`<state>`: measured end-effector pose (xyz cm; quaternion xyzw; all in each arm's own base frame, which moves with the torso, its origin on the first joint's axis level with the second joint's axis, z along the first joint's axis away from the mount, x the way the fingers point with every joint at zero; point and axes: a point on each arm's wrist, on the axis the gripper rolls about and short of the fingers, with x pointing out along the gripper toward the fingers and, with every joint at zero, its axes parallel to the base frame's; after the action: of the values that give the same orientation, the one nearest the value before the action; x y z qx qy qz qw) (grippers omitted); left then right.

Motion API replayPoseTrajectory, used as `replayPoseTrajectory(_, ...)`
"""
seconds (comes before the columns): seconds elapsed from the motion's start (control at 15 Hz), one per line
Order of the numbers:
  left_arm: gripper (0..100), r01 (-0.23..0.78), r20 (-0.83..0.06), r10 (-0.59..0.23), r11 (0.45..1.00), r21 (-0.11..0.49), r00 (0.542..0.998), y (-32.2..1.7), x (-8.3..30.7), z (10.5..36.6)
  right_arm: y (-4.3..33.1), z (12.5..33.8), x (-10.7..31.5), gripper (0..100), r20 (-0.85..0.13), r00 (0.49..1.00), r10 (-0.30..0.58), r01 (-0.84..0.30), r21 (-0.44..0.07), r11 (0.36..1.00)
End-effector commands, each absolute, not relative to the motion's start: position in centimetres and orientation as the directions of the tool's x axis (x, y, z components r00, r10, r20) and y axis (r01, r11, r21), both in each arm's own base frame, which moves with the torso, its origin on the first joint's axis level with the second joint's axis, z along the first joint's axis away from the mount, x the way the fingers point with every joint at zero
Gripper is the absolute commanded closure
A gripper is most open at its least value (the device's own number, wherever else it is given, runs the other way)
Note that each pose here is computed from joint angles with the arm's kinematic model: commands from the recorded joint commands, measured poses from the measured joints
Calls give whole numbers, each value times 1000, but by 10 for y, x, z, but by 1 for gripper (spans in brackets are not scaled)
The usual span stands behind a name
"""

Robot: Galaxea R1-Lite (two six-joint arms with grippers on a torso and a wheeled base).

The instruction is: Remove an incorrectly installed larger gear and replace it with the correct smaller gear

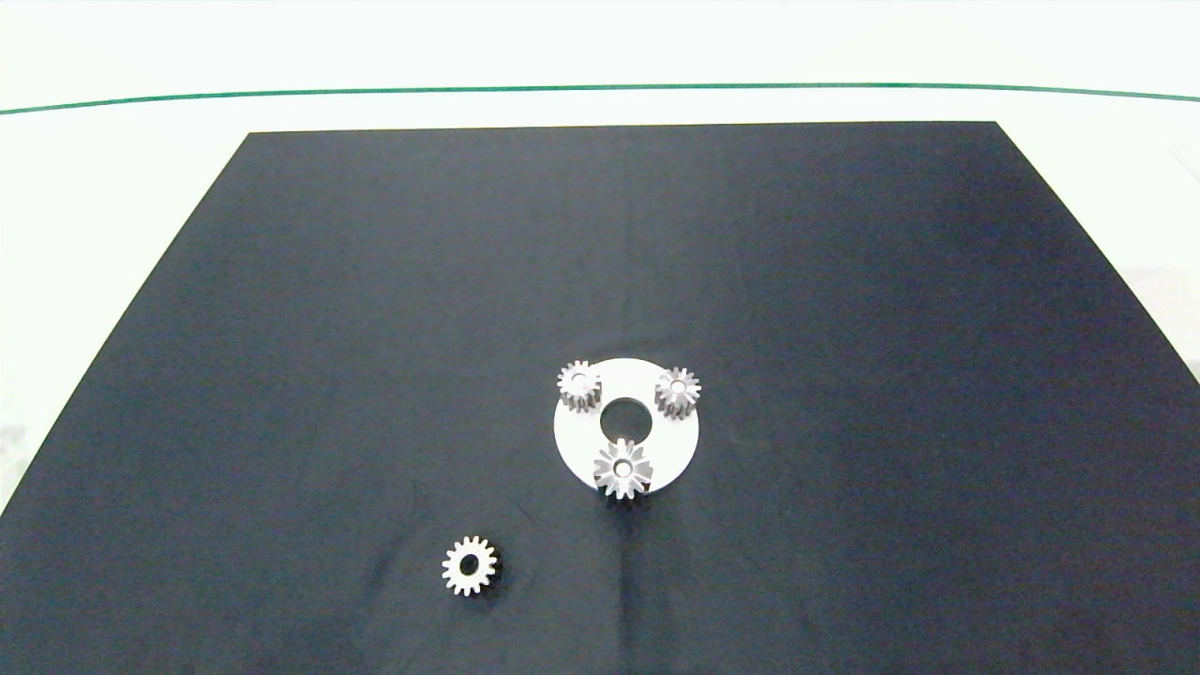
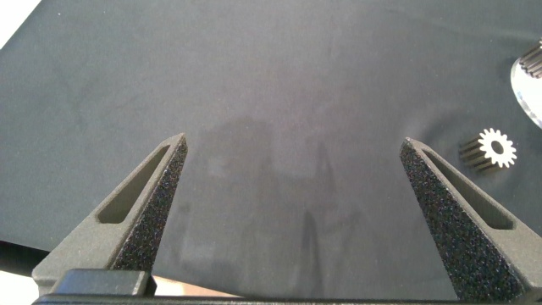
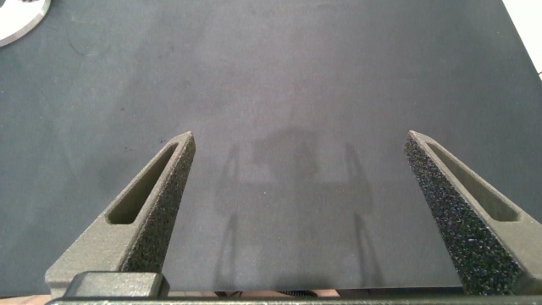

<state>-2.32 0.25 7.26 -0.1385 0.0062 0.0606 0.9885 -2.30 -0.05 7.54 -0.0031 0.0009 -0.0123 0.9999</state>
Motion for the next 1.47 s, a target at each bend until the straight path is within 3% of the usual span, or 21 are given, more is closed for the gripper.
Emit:
replayPoseTrajectory(0.07,0,-122,-30,118,955,-272,993,2,-23,73,0,75,-23,0,-3,1000,-25,25,-8,1000)
replayPoseTrajectory(0.87,0,-118,-34,113,961,-251,993,2,-23,72,0,75,-23,0,-9,1000,-25,24,-22,999)
replayPoseTrajectory(1.0,0,-121,-32,116,960,-251,993,2,-23,72,-1,76,-22,0,-26,999,-34,32,-61,998)
replayPoseTrajectory(1.13,0,-117,-29,113,964,-240,993,2,-23,73,0,76,-22,0,-34,998,-46,44,-67,997)
replayPoseTrajectory(1.33,0,-127,-72,115,971,-200,991,2,-30,100,0,82,-19,0,-63,995,-81,75,-96,993)
replayPoseTrajectory(1.47,0,-132,-143,106,973,-190,984,3,-42,133,0,108,-15,0,-107,989,-99,87,-114,990)
